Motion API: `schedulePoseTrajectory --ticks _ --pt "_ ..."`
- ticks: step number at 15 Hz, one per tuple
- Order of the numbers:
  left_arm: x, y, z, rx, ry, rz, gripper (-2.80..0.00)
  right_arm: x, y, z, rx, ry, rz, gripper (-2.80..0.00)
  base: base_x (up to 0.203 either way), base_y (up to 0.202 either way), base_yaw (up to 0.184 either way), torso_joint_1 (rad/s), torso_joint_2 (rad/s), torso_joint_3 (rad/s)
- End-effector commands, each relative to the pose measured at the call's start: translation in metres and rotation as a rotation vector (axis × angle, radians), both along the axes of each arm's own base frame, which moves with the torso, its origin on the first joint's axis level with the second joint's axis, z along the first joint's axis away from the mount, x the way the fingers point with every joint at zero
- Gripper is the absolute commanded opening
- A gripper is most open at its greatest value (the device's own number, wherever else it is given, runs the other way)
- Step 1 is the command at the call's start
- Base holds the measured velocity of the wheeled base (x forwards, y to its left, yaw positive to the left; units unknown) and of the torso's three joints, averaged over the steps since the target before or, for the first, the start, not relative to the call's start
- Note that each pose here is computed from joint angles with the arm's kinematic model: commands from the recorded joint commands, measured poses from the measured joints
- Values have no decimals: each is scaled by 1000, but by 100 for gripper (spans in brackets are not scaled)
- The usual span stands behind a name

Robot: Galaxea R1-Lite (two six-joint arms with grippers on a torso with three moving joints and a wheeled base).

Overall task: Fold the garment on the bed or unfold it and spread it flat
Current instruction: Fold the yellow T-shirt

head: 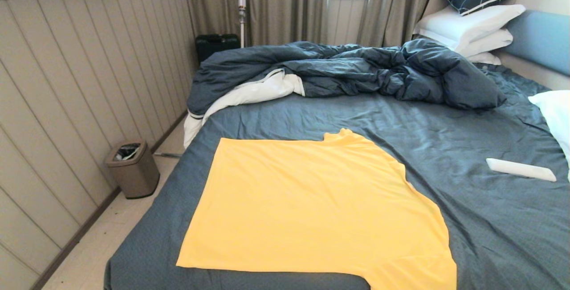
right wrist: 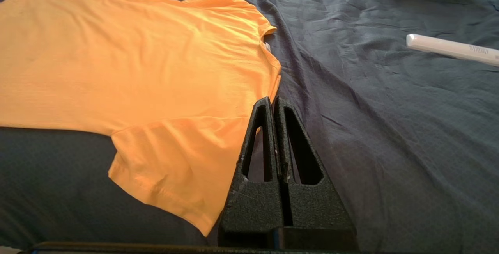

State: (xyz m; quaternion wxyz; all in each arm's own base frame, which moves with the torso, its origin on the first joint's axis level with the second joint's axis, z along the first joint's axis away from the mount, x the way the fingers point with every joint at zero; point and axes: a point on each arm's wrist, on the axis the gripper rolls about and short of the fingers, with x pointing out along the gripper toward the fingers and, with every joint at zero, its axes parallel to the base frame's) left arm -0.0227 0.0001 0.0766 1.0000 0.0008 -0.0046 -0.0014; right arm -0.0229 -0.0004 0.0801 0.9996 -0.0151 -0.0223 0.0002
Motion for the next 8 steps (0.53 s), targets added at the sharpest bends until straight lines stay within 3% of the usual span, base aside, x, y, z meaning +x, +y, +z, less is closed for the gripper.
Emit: schedulePoseTrajectory --ticks 1,4,6,8 --pt "0 0 0 2 1 0 -280 0 0 0 -6 0 0 -280 0 0 0 0 0 0" --pt "-2 0 8 33 -9 2 -280 -2 0 0 -17 50 0 -280 0 0 0 0 0 0" --pt "-4 0 41 36 -11 -3 -280 -14 0 35 -18 21 5 -280 0 0 0 0 0 0" --pt "10 0 80 35 67 -5 -280 -30 1 85 -12 14 36 -280 0 0 0 0 0 0"
